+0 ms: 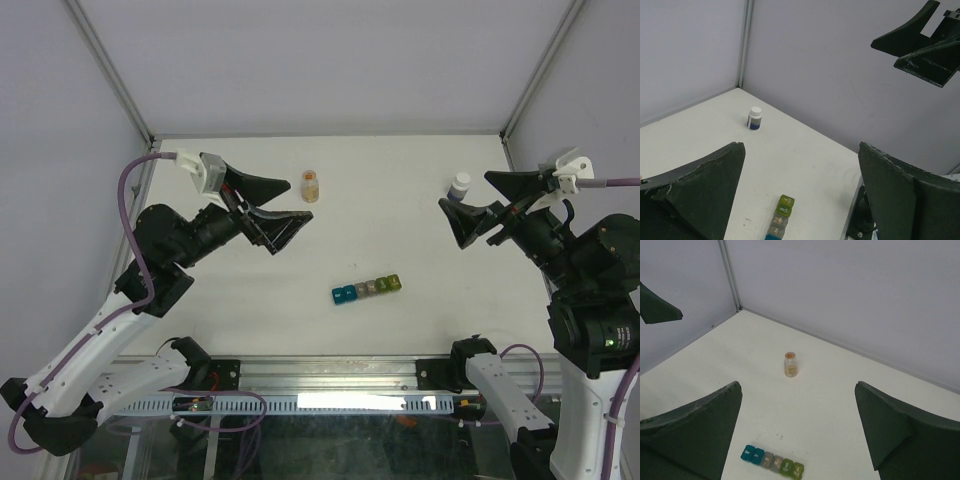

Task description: Sort the pills into containers

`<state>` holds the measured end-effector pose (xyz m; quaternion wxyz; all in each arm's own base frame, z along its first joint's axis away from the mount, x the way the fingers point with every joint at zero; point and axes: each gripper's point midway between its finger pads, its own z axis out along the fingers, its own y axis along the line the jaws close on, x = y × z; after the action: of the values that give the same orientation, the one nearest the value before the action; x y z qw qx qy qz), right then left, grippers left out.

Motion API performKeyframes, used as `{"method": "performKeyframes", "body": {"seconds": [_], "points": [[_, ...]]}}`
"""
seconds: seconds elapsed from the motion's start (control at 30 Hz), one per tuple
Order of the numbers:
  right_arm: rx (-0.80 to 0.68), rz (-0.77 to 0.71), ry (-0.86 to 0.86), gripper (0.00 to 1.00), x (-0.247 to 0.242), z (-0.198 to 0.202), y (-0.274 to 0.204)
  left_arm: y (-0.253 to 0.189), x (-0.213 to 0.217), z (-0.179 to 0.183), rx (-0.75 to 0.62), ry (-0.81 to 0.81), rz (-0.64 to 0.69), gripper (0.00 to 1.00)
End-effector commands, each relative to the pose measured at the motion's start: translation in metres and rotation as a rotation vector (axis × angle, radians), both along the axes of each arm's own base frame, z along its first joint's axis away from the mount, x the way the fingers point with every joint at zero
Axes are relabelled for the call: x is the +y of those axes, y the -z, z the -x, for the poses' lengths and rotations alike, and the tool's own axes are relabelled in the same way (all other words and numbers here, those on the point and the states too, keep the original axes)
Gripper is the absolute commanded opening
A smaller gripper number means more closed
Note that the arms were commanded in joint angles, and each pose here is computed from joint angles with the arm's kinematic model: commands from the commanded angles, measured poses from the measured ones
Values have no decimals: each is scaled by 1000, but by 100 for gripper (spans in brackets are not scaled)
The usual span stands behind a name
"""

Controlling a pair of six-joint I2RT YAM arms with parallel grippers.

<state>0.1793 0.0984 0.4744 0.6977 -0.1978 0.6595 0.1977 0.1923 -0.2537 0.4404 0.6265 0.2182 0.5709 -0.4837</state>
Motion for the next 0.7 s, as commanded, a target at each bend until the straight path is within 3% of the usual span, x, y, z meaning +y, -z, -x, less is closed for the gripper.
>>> {"method": "performKeyframes", "body": {"seconds": [0.0,0.67], "points": [[-32,-15,-9,99,1,6,-12,-12,3,10,-23,29,26,99],[-33,2,0,99,-1,4,-10,-7,0,11,-20,42,12,99]]}}
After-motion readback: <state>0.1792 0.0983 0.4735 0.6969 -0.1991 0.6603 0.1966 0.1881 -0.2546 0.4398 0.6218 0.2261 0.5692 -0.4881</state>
